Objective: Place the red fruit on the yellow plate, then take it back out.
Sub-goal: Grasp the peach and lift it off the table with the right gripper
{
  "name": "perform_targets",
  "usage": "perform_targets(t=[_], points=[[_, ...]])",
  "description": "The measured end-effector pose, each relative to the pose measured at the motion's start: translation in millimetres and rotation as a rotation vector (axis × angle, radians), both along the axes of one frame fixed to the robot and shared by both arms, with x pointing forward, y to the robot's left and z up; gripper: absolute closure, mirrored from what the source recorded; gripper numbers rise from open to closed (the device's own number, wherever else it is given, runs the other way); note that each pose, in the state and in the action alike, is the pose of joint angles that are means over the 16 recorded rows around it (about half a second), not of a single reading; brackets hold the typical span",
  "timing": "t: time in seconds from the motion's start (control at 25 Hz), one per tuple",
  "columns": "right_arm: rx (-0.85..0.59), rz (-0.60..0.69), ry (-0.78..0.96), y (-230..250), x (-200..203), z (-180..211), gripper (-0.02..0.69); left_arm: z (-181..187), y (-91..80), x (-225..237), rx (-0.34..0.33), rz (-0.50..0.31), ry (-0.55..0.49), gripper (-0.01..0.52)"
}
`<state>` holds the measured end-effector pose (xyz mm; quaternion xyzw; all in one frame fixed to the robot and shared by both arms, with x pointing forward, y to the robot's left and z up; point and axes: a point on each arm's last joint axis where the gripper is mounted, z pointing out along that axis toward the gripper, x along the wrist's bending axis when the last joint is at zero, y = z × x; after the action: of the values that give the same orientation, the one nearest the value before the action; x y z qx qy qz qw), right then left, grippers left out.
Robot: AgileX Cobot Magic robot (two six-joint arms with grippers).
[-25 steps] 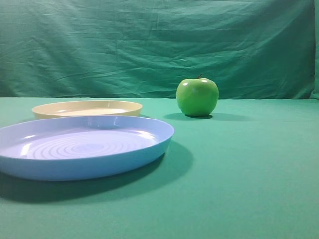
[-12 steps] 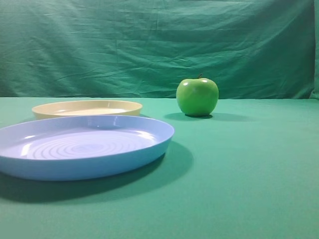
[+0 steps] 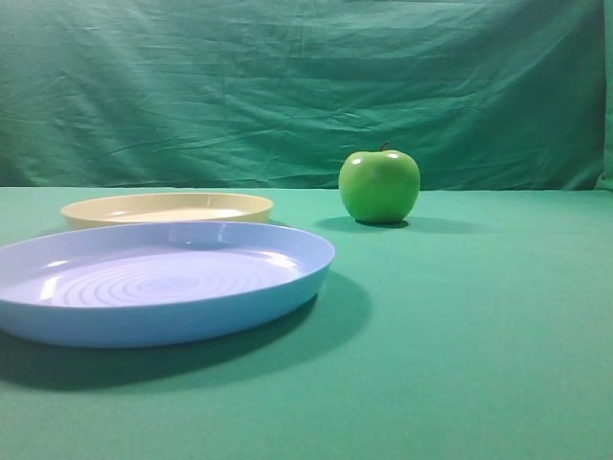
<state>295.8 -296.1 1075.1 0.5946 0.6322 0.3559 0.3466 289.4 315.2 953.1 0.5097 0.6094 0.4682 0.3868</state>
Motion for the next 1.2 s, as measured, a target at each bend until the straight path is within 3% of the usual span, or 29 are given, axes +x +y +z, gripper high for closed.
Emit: perform_targets(t=[0.36,0.84,1.0,1.2], points=[[0.015,0.093,0.33,9.7,14.3,37.9,0.665,0.0,0.0,0.0,0.0,0.0,0.0,0.514],[-0.097,0.271,0.655,41.6,77.4,15.8,0.655,0.0,0.0,0.0,0.0,0.0,0.0,0.514],[-0.147,0.297,0.696,52.4,99.8,3.1,0.591,0.0,0.0,0.0,0.0,0.0,0.0,0.514],[-0.177,0.311,0.715,62.9,125.0,-14.1,0.41,0.0,0.0,0.0,0.0,0.0,0.0,0.514]])
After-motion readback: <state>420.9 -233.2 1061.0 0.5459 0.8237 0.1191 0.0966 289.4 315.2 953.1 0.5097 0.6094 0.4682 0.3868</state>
